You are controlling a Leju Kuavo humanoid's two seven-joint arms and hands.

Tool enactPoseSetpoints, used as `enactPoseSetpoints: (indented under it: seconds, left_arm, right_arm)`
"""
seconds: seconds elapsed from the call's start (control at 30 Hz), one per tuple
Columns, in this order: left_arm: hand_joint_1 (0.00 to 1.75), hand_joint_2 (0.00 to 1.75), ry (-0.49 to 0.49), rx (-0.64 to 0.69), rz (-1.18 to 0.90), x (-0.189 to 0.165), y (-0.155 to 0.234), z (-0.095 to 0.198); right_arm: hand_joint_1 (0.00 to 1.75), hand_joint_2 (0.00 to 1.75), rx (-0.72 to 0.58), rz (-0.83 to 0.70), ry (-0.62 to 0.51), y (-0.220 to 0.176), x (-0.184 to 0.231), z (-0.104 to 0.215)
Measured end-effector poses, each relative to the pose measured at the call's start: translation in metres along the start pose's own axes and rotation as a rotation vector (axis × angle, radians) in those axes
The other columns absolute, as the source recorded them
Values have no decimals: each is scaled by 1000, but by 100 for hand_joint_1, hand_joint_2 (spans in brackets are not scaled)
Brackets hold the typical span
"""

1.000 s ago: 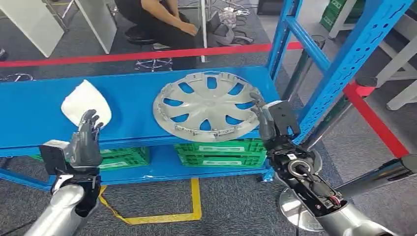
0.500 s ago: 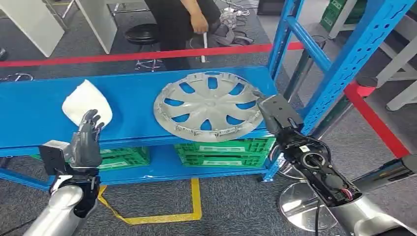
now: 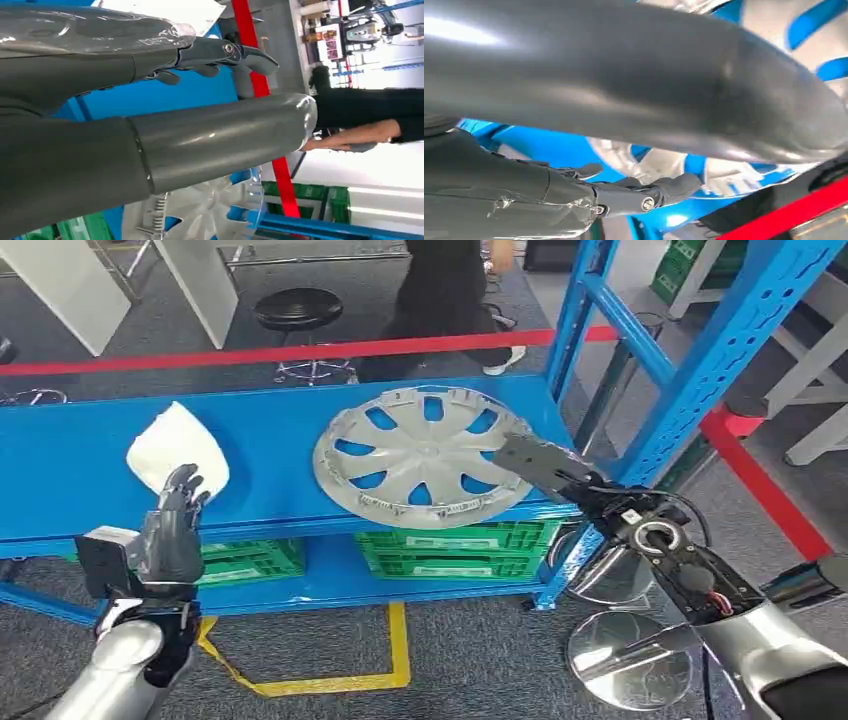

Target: Take the parts from the cabinet and place them on the table.

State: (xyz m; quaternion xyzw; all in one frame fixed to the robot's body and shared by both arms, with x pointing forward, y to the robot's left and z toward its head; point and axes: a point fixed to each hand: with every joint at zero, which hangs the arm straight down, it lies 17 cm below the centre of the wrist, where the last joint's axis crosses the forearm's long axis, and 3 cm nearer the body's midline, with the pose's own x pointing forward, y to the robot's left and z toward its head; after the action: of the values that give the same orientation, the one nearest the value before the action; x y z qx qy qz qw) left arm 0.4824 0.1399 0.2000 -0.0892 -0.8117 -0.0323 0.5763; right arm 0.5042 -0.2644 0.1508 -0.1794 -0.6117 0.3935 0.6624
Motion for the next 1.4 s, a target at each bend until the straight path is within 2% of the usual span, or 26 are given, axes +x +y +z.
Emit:
enactPoseSetpoints:
  seconds: [0.27,0.43,0.47,0.87,1.0,1.17,1.4]
  left_arm:
    - [0,0,-12,-6,1,5,-2,-2]
    - [0,0,-20,11,-2,8,1,-2]
    - [0,0,-21,15,0,8,2,-2]
    - [0,0,-25,41,7,9,7,2]
    - [0,0,-32,37,12,11,6,2]
    - [0,0,-53,22,18,15,4,2]
    - [0,0,-59,18,22,17,2,2]
  right_arm:
    - [0,0,51,137,-11,-12,-21,-29]
    - [0,0,107,193,-34,2,-26,-45]
    - [0,175,115,201,-45,7,-25,-47]
    - [0,175,267,262,-62,85,-37,-57]
    - [0,175,301,271,-121,105,-29,-57]
    - [0,175,334,252,-183,120,-13,-54]
    - [0,175,356,256,-201,132,-4,-54]
